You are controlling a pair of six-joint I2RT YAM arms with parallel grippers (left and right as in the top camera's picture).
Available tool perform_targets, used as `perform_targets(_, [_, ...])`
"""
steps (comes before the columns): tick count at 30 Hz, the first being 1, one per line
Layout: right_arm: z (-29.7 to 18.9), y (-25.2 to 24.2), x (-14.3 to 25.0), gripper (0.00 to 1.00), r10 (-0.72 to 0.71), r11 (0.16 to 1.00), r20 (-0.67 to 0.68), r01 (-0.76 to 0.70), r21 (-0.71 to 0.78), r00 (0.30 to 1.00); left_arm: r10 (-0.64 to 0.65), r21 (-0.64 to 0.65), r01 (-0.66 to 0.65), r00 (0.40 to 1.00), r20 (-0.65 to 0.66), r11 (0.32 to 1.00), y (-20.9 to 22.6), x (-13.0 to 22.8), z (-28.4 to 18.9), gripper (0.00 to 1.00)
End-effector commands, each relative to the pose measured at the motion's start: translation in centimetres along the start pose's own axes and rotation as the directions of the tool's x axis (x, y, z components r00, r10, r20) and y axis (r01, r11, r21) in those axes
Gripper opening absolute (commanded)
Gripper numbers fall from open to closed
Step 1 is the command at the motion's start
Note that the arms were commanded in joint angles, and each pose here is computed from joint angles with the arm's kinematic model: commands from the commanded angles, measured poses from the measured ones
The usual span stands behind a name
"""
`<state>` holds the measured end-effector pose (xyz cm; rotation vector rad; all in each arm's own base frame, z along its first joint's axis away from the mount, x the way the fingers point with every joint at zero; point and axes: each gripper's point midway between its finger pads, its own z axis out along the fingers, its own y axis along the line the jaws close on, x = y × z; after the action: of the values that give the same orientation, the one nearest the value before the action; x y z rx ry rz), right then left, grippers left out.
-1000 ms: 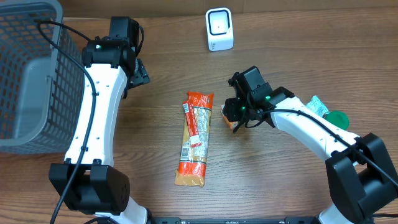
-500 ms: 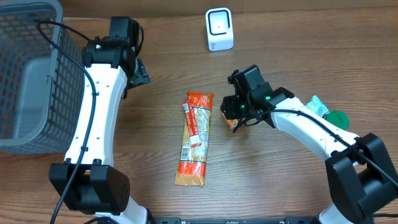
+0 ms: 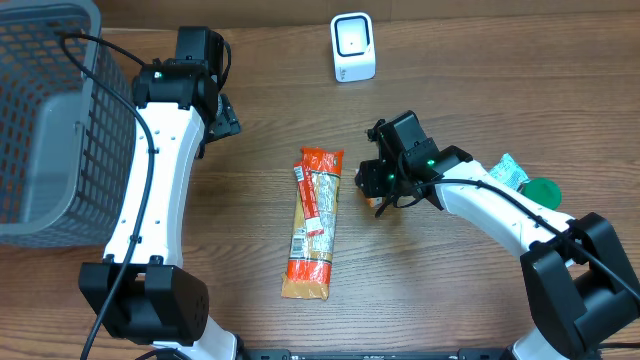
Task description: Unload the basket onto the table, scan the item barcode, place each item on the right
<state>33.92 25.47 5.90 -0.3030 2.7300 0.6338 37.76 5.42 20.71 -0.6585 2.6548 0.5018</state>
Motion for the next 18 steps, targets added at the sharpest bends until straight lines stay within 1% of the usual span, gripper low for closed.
perform_targets(1, [0.3, 1.1, 0.9, 0.46, 0.002, 0.998, -0.038, -0.004, -0.061, 0.999, -0.006, 0.012, 0.006, 1.0, 0.018, 1.0, -0.2, -0.3, -0.6, 0.99])
perform_targets(8, [0.1, 2.6, 2.2, 0.46, 0.003, 0.987, -0.1, -0.019, -0.157, 0.995, -0.006, 0.012, 0.006, 1.0, 0.018, 1.0, -0.2, -0.3, -0.6, 1.0])
perform_targets(18, [0.0, 2.5, 2.7, 0.46, 0.009, 0.988, -0.123, -0.028, -0.154, 0.992, -0.006, 0.012, 0.006, 1.0, 0.018, 1.0, -0.2, -0.3, -0.6, 1.0])
